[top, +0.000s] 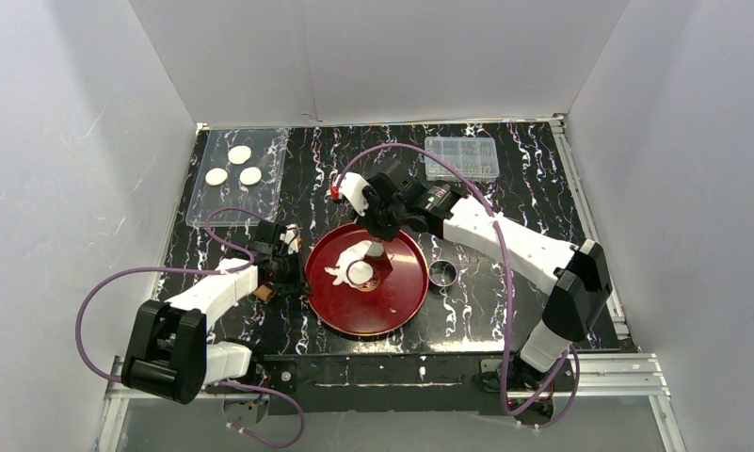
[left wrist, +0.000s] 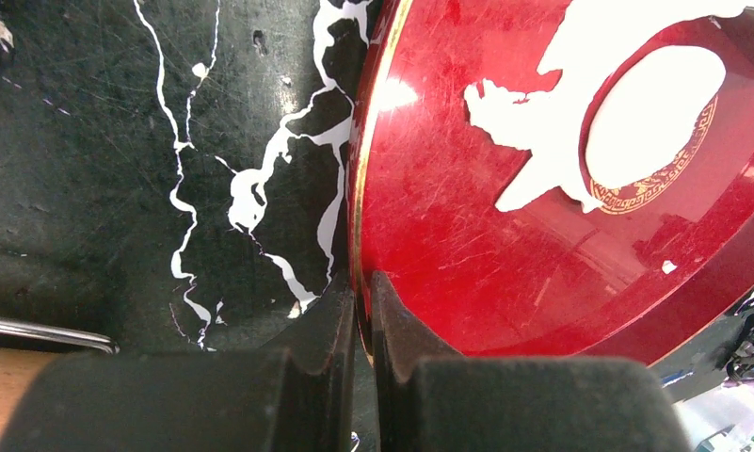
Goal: Roll out the dumpling wrappers from the dough
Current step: Remove the dumpling wrapper from the work surface.
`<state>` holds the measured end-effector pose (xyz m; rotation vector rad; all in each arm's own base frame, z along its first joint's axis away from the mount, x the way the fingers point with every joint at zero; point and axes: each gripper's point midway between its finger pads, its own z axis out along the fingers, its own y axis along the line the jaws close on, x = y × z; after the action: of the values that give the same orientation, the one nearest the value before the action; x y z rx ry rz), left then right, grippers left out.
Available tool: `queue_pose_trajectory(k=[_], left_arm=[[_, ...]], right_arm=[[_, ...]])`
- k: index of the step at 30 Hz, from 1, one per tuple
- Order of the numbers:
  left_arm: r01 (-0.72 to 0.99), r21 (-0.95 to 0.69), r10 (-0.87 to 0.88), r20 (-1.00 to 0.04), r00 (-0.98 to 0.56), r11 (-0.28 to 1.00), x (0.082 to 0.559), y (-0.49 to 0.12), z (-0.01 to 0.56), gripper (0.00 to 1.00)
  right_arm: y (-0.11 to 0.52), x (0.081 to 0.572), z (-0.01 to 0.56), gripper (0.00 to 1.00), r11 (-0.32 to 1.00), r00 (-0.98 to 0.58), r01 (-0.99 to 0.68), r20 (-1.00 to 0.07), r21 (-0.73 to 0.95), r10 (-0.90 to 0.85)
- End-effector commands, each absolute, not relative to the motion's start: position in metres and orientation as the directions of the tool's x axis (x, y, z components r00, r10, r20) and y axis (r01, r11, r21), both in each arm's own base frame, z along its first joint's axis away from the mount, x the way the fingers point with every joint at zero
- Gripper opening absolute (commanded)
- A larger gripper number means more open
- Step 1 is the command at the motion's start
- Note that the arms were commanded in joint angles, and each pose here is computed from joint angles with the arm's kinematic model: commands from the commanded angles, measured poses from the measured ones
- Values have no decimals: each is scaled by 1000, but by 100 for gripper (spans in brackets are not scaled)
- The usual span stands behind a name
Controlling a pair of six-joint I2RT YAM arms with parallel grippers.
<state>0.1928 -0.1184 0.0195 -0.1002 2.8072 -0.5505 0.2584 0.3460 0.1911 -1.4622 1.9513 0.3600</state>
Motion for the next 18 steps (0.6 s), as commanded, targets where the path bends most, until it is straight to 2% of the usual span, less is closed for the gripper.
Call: queue_pose_trajectory(k=[1, 11, 15, 18], left_arm=[[79, -443, -3, -181, -983, 893, 165, -133, 25, 0], [77, -441, -7, -186, -983, 894, 167, -133, 25, 0], [97, -456, 7, -195, -981, 885, 171, -137, 31, 0], [112, -491, 35, -165, -986, 864, 172, -145, 33, 0]], right_arm=[[317, 316, 170, 1, 373, -92, -823, -547, -429, -832], [310, 311, 167, 1, 360, -98, -831, -525, -424, -846], [308, 293, 174, 1, 355, -114, -862, -545, -361, -831], [305, 278, 177, 1, 350, -129, -883, -554, -314, -823]])
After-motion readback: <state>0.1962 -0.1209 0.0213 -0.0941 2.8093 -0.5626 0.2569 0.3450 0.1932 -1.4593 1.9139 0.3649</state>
